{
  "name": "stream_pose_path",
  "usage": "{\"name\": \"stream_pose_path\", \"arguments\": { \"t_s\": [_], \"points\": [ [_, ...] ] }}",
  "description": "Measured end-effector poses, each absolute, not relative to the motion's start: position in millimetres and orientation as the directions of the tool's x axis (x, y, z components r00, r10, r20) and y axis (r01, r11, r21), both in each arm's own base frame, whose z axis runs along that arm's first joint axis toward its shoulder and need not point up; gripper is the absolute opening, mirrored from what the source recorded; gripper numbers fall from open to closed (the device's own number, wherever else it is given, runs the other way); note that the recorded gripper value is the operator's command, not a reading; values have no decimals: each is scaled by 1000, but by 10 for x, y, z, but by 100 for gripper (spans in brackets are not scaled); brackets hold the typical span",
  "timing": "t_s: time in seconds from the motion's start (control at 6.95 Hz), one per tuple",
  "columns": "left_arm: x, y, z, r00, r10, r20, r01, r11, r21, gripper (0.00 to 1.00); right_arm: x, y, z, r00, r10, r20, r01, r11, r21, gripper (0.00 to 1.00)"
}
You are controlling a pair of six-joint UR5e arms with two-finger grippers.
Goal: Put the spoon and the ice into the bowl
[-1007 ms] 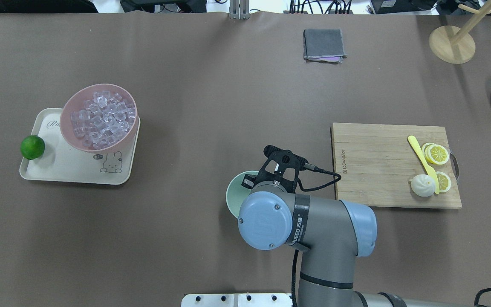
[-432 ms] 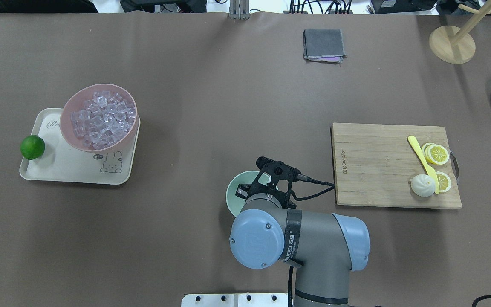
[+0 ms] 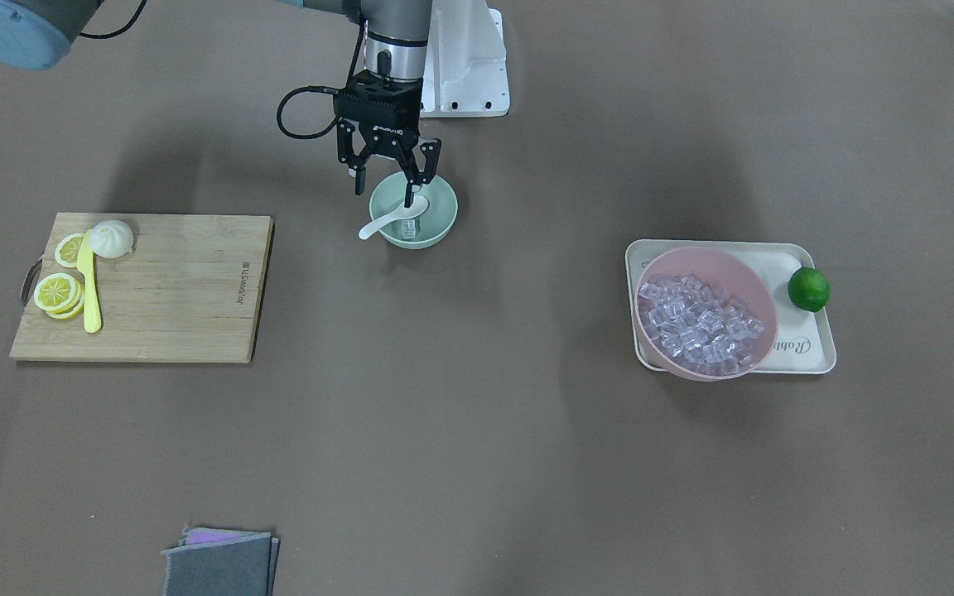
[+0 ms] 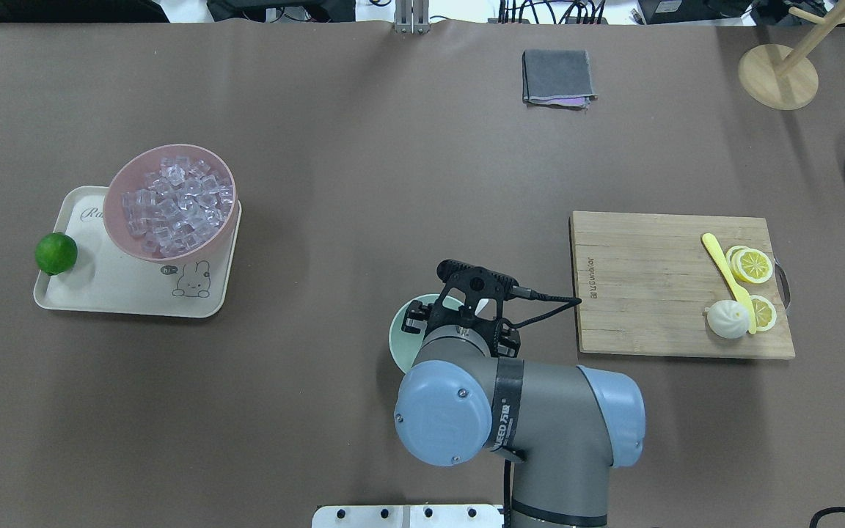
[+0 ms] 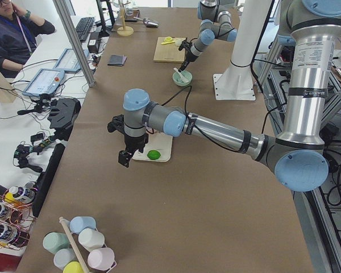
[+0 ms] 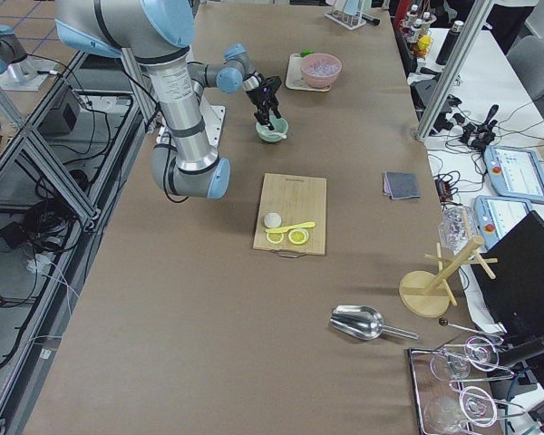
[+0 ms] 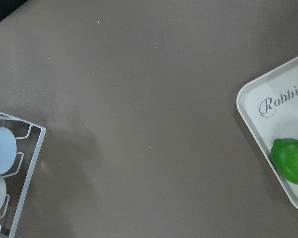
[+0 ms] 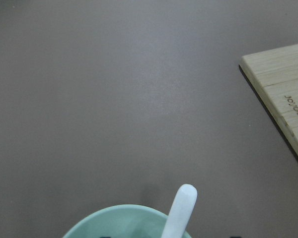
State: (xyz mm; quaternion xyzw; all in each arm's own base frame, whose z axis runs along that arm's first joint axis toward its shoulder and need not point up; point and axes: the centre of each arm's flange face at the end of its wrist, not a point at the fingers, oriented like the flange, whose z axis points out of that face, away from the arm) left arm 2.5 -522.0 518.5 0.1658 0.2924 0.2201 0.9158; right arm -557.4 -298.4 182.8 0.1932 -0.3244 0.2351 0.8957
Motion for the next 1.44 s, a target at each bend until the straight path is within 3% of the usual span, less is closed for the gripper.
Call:
{"name": "stream_pose_path", "arguments": {
  "t_s": [0.29,0.72,1.15,1.44],
  "points": [
    [7,-5193,5239,737,492,-464,-306,854,420,98,-5026,-3473,1684,702,235,673,-477,856,198,100],
    [-193,-4894,5857,757,407,-512,-283,909,306,98,-3922,-4536,1985,788,69,611,-267,934,239,100],
    [-707,-4478,6233,749,214,-627,-151,977,153,98,-2520,-5253,2848,810,-178,558,14,958,286,100],
    [-818,-4374,6247,748,161,-644,-126,987,100,98,-1416,-5599,3750,786,-285,549,160,951,265,100]
  ]
}}
